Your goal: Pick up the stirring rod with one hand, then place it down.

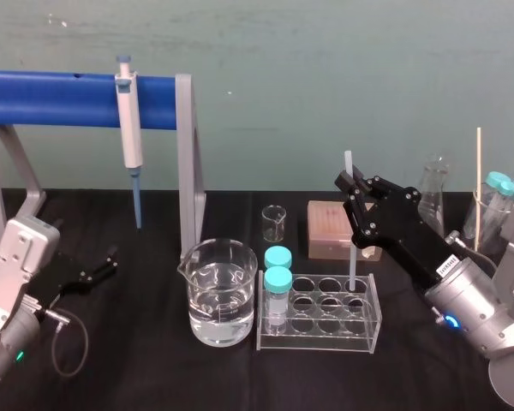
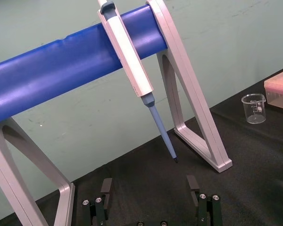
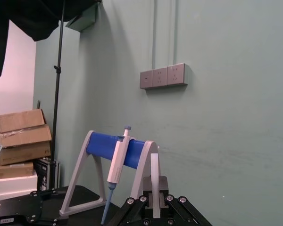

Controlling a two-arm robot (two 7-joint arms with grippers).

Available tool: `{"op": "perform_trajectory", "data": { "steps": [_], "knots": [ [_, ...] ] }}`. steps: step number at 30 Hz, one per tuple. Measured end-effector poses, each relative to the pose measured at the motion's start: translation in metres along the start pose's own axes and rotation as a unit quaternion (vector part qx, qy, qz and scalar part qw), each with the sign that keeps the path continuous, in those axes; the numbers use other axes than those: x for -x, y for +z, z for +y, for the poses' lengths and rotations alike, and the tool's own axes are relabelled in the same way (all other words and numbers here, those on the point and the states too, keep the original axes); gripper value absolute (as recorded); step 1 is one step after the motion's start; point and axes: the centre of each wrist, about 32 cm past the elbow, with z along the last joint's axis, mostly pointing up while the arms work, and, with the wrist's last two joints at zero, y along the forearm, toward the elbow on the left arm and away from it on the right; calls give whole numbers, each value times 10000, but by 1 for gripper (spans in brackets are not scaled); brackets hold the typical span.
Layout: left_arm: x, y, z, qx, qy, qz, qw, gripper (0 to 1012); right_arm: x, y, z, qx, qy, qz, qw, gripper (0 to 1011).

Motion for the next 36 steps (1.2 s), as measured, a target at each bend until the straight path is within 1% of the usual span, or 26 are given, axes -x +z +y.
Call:
{"op": "perform_trajectory", "data": {
  "steps": [13, 29, 36],
  "knots": [
    [0, 0, 0, 0, 0, 0, 10000, 1000, 51, 0, -62, 172, -124, 66, 9998, 70],
    [0, 0, 0, 0, 0, 0, 10000, 1000, 41, -11, -93, 285, -182, 89, 9994, 69],
    [0, 0, 0, 0, 0, 0, 10000, 1000, 24, -40, -115, 359, -215, 128, 9990, 70]
  ]
}}
